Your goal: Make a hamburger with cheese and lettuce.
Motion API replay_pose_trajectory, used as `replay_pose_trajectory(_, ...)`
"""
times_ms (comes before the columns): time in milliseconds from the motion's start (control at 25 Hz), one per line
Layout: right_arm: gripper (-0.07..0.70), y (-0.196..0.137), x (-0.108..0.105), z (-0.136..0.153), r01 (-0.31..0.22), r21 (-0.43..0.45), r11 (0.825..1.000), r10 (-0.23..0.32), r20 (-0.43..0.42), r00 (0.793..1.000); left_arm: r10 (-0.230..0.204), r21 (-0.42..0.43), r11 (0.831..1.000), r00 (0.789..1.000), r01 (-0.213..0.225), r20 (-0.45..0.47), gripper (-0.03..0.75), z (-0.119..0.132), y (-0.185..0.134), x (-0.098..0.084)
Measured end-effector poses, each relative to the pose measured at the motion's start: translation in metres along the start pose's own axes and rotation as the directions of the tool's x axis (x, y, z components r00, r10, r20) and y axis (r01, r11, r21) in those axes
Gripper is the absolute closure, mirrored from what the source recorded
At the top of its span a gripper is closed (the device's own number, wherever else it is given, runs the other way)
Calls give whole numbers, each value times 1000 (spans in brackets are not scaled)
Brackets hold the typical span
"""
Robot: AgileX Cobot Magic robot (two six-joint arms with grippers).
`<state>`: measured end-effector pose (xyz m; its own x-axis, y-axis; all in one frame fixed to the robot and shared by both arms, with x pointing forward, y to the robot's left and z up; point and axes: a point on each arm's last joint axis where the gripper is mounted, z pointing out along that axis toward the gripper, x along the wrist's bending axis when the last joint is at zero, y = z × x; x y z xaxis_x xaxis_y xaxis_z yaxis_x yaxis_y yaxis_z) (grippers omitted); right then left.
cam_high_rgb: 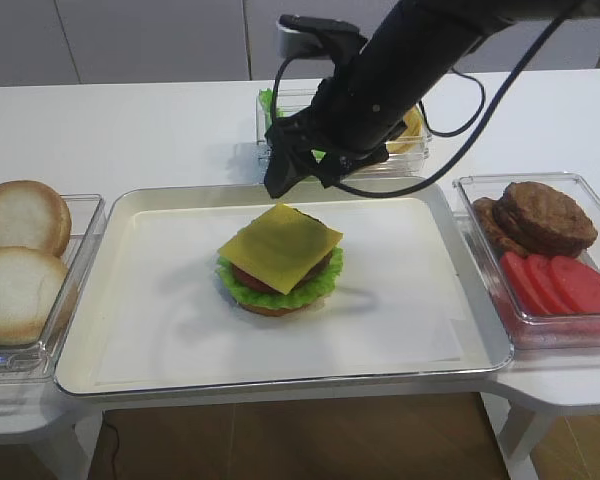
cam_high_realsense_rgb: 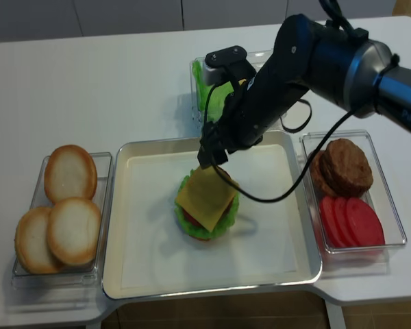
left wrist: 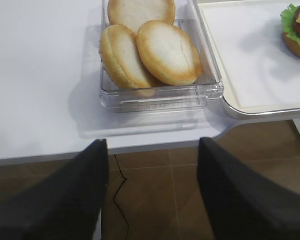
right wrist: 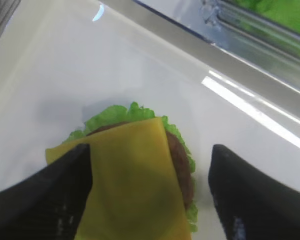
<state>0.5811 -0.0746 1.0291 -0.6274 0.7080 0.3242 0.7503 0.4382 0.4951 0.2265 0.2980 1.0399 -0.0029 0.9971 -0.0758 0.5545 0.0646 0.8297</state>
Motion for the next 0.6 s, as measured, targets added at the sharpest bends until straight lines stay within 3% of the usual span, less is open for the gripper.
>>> replay_pose_trajectory(200, 113, 3, 4, -36, -47, -40, 998, 51, 122, 991, 0, 0, 1000, 1000, 0, 0, 292, 0, 0, 0)
replay_pose_trajectory(360, 119, -5, -5, -56, -67, 19, 998, 59, 282, 958, 0, 0, 1000, 1000, 0, 0, 292, 0, 0, 0)
replay_pose_trajectory(480, 120, -13, -19, -64, -123, 77, 989, 92, 324, 942, 0, 0, 1000, 1000, 0, 0, 292, 0, 0, 0)
replay_pose_trajectory(600, 122, -19, -40, -77, -206, 82, 975, 166, 341, 925, 0, 0, 1000, 1000, 0, 0, 292, 0, 0, 0)
